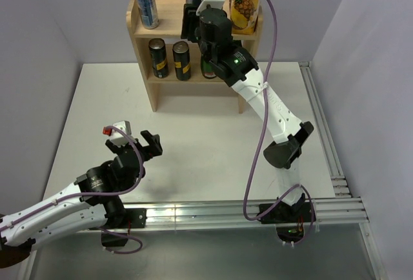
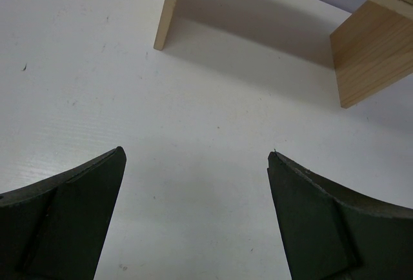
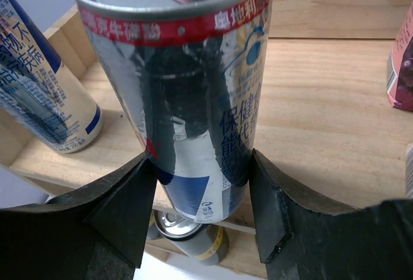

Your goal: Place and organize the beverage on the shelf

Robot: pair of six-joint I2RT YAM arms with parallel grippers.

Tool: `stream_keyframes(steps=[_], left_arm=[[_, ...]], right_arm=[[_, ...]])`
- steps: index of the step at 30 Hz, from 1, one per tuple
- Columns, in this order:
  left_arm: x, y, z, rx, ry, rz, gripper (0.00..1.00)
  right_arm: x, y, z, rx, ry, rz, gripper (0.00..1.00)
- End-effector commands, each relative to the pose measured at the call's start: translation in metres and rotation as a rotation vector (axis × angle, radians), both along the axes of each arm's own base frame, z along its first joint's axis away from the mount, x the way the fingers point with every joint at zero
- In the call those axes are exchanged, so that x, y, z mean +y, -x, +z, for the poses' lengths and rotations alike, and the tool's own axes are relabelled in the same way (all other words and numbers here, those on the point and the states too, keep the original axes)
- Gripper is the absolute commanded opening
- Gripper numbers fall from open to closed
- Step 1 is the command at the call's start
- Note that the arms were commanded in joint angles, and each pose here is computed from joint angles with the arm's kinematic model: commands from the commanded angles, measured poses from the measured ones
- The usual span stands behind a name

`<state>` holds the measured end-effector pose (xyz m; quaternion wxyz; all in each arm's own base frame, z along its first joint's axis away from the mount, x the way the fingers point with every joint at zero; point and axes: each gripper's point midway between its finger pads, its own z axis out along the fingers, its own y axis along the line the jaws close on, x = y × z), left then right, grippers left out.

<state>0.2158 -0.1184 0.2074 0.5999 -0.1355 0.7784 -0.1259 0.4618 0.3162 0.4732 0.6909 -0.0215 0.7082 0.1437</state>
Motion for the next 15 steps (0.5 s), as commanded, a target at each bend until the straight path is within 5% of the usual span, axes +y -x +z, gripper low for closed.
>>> stream_keyframes(steps=[1,15], left_arm=[[-0.002,0.000,0.001,-0.009,0.027,-0.004,0.99],[-0.003,0.000,0.002,-0.010,0.031,-0.006,0.99]], right_arm=[[0.017,-0.011,-0.047,0.097,0.028,0.035,0.10],[0.054,-0.026,-0.082,0.134,-0.025,0.105,0.09]])
